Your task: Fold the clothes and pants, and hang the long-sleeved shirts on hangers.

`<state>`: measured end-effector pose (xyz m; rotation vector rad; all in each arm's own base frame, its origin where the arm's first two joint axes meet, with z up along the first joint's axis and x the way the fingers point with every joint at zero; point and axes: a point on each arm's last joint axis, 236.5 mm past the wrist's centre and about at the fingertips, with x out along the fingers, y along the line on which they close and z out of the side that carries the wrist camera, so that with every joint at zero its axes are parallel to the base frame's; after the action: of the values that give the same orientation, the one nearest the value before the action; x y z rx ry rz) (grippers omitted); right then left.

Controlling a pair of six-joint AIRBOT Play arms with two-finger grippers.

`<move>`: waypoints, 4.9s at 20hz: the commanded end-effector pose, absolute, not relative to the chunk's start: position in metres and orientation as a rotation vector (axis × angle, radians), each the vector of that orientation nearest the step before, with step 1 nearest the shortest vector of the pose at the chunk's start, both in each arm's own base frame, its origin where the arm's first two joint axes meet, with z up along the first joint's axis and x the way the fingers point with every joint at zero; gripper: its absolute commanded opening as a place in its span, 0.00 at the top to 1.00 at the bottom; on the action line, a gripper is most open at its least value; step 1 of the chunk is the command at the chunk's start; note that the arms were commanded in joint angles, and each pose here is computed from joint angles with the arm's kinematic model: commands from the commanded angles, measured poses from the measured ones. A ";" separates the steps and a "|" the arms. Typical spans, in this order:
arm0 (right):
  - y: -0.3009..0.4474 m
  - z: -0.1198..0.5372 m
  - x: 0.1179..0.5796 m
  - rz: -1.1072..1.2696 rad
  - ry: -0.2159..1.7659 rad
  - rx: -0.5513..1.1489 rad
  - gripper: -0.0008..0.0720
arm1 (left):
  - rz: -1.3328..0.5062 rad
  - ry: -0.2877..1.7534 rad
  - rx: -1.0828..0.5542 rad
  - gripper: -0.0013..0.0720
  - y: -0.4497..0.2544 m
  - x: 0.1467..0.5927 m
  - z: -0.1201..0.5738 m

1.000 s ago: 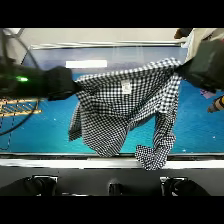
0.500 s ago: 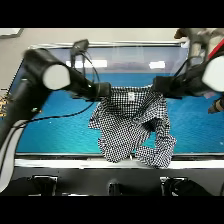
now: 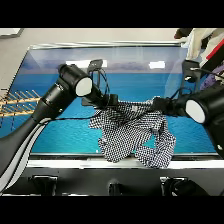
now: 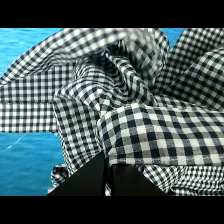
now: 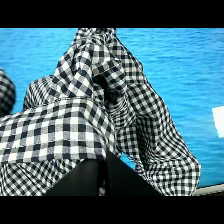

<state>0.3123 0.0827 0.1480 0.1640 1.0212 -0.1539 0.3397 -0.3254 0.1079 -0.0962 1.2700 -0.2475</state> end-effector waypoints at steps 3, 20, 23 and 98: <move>0.106 0.148 0.294 -0.058 1.048 0.269 0.96 | -0.280 1.276 -0.126 0.95 -0.346 0.313 0.117; 0.108 0.144 0.294 -0.085 1.066 0.310 0.96 | -0.242 1.139 -0.094 0.12 -0.270 0.364 0.159; 0.109 0.142 0.295 -0.087 1.074 0.308 0.96 | -0.116 1.053 -0.104 0.12 -0.184 0.386 0.194; 0.085 0.134 0.283 -0.141 1.125 0.172 0.95 | 0.155 1.335 -0.344 0.17 0.261 0.218 -0.090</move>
<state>0.2830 0.0844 0.1344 0.1720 1.1257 -0.1419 0.2243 0.2613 -0.0835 -0.3527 1.3018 0.1630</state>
